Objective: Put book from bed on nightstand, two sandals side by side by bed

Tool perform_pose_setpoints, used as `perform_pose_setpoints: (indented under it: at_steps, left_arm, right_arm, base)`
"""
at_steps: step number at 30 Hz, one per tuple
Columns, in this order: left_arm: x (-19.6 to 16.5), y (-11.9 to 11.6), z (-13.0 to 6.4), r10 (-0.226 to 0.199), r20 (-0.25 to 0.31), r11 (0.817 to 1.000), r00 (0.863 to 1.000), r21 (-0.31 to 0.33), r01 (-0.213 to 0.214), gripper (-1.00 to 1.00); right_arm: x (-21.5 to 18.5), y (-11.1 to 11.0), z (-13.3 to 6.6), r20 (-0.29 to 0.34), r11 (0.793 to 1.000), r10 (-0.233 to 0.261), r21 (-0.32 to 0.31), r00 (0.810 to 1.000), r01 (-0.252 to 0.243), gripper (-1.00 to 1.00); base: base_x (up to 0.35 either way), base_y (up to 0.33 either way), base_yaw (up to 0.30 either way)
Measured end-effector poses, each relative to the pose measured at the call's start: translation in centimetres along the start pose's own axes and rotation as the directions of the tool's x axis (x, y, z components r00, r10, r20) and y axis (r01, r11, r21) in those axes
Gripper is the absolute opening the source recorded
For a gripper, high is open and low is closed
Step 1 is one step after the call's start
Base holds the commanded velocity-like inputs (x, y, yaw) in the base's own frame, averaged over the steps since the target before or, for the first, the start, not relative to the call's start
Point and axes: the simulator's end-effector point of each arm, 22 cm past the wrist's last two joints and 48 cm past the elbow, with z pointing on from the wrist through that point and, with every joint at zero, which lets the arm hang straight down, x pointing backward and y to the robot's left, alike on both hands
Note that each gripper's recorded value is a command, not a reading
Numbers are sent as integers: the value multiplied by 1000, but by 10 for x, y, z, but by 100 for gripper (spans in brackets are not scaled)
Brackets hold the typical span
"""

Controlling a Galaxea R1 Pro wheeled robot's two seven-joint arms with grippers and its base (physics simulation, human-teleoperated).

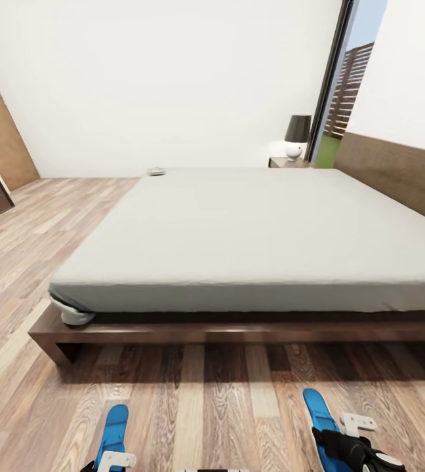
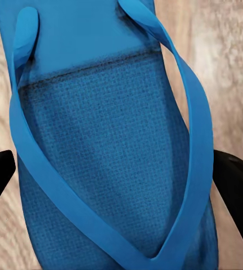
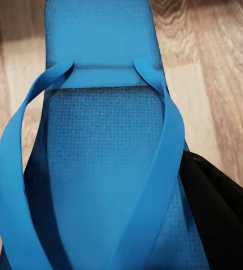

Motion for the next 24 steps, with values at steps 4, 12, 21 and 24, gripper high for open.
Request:
perform_pose_setpoints:
  at_steps: [4, 12, 21, 24]
  left_arm:
    - [0, 0, 0, 0, 3, 1000, 1000, 0, 0, -100]
    - [0, 1, 0, 0, 4, 1000, 1000, -1, 0, -100]
    - [-7, 0, 1, -6, 21, 1000, 1000, 0, 6, -100]
    - [-11, 2, 2, -8, 28, 1000, 1000, -2, 8, -100]
  right_arm:
    - [1, 0, 0, -1, 1000, 0, 0, 1000, 0, -100]
    - [1, 1, 0, -1, 1000, 0, -1, 1000, 0, -100]
    - [1, 1, 0, -2, 1000, 0, -1, 1000, 0, -100]
    - [2, 1, 0, -3, 1000, 0, -2, 1000, 0, -100]
  base:
    - [0, 91, -156]
    - [97, 170, -37]
    - [38, 55, -3]
    - [5, 8, 0]
